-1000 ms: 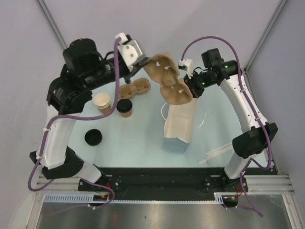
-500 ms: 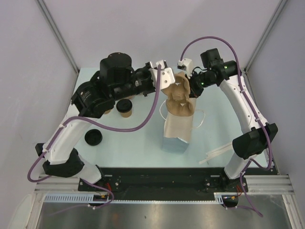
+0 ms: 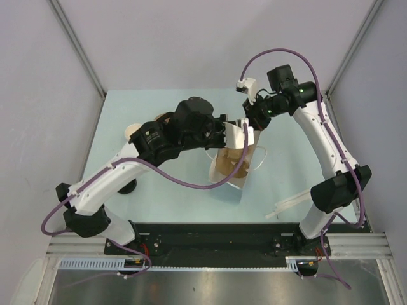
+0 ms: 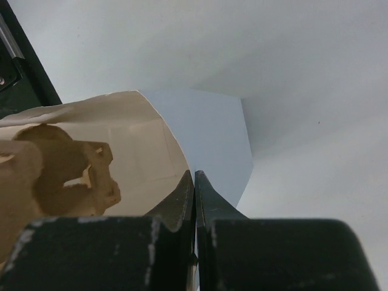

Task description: Pack the takeout coffee

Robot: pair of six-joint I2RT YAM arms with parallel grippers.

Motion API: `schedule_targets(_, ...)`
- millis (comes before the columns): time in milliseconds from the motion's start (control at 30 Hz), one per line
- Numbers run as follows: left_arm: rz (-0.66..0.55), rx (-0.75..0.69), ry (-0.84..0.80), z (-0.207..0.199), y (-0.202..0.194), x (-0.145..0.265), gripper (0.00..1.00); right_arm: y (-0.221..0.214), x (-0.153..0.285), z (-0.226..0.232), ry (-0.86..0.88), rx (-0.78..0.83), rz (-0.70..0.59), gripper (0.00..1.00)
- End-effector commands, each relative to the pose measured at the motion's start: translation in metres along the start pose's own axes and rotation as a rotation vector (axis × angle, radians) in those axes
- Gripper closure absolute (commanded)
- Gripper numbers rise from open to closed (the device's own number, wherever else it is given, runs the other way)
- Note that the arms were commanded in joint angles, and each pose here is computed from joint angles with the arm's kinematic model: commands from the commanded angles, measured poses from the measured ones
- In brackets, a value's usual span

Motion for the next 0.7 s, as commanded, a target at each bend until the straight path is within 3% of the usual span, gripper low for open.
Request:
schedule_targets(0,0.014,-0.026,0.012,0.001,-0.003,0.005,1.00,0.016,0.016,0.017,0.009,0.044,-0.072,1.00)
schedule_targets(667,0.110,-0.009,-0.074,-0.054,-0.056,-0.045,1.00,0.012,0.003,0.032,0.092,0.039,-0.069,1.00)
Point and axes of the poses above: each gripper's point midway between its finger pads, its own x axis back along the fingers, its own z axis along the line the jaws close on, y = z × x, the point moved 1 cm from there along x, back along the fingers, and after that the axes turned 2 degrees about -x, right-handed, at the moved point
